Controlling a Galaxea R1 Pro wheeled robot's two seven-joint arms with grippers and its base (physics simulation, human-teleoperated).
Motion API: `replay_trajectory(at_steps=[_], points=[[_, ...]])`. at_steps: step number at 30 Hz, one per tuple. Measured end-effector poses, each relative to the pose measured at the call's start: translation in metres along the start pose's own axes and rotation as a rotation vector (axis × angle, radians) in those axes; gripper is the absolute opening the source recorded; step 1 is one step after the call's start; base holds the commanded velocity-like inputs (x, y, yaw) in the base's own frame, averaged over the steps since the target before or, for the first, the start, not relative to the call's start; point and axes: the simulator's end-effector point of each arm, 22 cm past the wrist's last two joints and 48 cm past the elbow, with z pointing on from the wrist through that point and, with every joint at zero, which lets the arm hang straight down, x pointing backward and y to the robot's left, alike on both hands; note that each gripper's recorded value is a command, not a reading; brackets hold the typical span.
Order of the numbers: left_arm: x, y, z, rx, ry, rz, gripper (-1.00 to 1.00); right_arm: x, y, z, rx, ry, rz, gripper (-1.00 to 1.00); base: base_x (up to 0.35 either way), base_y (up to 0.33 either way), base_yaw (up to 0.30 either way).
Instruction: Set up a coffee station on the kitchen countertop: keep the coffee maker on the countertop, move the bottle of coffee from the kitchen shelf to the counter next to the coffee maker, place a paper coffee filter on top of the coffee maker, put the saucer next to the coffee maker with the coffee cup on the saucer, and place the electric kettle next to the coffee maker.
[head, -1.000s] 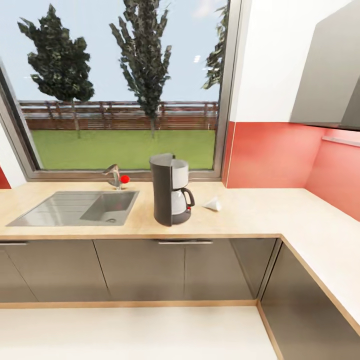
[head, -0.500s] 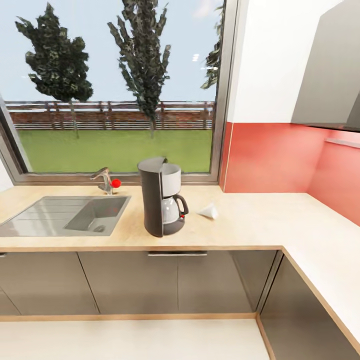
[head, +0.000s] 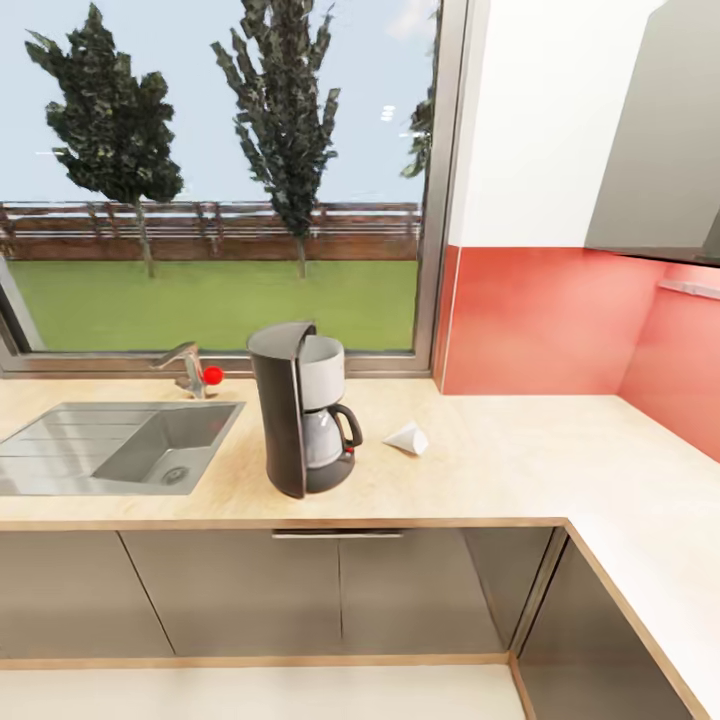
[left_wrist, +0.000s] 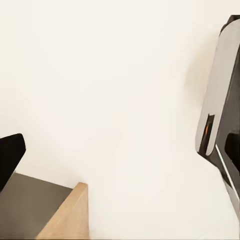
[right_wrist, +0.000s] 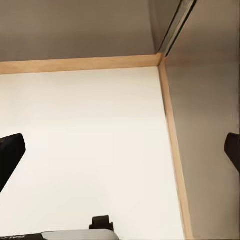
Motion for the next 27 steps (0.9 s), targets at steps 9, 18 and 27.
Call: replay_trajectory(at_steps=[9,18,27], points=[[0.025,0.006,-0.001,-0.02,0.072,0.015,1.0,-0.207,0.021,-0.035,-0.028,-0.437,0.017,1.0,0.171,-0.09,0.0],[0.032,0.009,-0.002,-0.02,0.082,0.02,1.0,-0.381,0.058,-0.07,-0.087,-0.664,0.004,1.0,0.012,-0.006,0.0],[0.031,0.003,-0.002,-0.015,0.08,0.019,1.0,-0.482,0.088,-0.074,-0.135,-0.628,0.024,1.0,0.0,0.0,0.0]])
